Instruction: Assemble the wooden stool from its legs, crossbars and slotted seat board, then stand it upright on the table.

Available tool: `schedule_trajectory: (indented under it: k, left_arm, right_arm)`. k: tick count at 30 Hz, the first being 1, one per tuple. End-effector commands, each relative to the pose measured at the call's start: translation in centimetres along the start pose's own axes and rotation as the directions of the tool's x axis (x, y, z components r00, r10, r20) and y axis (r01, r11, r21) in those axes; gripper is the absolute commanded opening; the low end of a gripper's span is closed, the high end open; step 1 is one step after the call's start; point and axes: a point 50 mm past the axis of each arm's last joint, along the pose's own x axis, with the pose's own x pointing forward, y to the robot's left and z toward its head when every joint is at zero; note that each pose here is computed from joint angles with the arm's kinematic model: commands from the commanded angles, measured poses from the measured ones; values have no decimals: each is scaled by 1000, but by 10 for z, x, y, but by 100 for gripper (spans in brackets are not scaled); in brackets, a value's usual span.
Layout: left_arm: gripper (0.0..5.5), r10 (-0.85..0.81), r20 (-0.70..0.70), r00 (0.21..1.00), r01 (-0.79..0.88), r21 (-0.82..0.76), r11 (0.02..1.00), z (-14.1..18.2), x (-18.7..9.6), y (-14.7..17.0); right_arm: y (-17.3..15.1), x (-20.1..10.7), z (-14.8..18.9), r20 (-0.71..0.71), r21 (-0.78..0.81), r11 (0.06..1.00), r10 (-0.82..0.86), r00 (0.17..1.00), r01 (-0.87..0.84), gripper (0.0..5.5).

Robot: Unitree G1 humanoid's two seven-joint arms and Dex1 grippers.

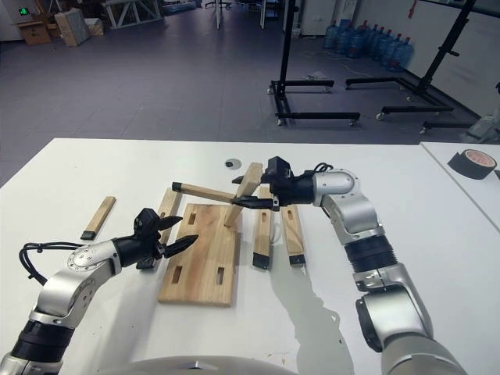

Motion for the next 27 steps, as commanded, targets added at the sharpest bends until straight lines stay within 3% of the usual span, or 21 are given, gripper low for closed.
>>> schedule_trajectory:
  k: [1,10,27]
  left_arm:
    - [387,3,-37,999,-2,16,1000,-7,1,-5]
    - [387,13,-96,995,-10,39,999,-20,5,-12]
    - [387,6,-140,990,3,59,998,-32,12,-19]
  right_arm:
    - [0,-8,-9,-100,145,989,35,994,-20,203]
    - [-11,2,-17,-273,255,967,64,960,8,203]
    - [-7,26,-54,-431,304,952,172,886,-37,203]
